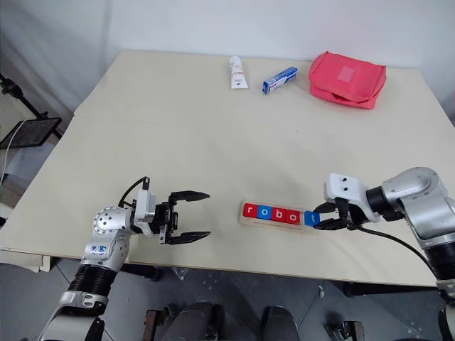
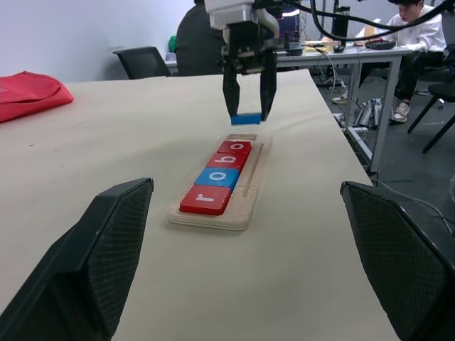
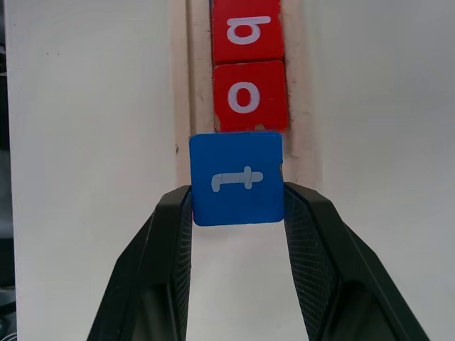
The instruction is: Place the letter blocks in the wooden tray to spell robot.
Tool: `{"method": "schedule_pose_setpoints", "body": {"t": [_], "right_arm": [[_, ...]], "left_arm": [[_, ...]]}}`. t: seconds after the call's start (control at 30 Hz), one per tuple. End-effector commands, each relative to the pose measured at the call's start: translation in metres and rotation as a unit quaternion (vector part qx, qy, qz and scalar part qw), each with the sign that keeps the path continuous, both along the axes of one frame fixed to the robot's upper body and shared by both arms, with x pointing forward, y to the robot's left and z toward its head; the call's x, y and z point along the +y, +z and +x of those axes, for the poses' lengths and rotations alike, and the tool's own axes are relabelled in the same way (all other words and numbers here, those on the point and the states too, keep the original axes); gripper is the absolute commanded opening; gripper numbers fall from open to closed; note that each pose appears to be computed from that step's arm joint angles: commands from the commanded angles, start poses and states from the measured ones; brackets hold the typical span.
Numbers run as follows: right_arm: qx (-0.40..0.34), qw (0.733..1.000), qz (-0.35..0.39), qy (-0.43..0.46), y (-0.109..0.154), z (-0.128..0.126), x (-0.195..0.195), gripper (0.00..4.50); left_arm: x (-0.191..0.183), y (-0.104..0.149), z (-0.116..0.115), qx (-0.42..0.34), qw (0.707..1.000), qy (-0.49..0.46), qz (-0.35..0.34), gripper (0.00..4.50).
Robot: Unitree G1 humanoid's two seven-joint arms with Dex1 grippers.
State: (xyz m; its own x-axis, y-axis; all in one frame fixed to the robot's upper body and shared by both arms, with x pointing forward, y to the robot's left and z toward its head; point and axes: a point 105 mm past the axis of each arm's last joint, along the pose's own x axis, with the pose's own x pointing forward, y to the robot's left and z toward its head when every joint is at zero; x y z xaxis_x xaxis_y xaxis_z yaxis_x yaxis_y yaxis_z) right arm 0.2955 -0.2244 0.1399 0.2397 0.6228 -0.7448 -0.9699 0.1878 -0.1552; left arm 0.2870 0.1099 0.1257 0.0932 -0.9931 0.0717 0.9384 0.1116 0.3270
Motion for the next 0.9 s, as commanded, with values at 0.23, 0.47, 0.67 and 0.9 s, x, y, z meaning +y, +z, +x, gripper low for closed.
{"method": "schedule_pose_setpoints", "body": {"t": [0.23,0.47,0.67,0.9], "right_arm": [[-0.015,1.000,0.006,0.003,0.001,0.007,0.006,1.46],[-0.015,1.000,-0.001,-0.004,-0.003,0.010,0.004,2.20],[-0.039,0.999,0.017,-0.009,0.012,0.013,0.009,4.26],[-0.051,0.997,0.049,-0.032,0.022,0.000,0.010,4.48]], "left_arm": [[-0.002,0.001,-0.005,-0.013,1.000,0.001,-0.002,4.50],[-0.003,0.001,-0.004,-0.015,1.000,0.002,-0.004,4.50],[-0.003,0.002,-0.003,-0.017,1.000,0.002,-0.004,4.50],[-0.003,0.001,-0.004,-0.017,1.000,0.000,-0.004,4.50]]}}
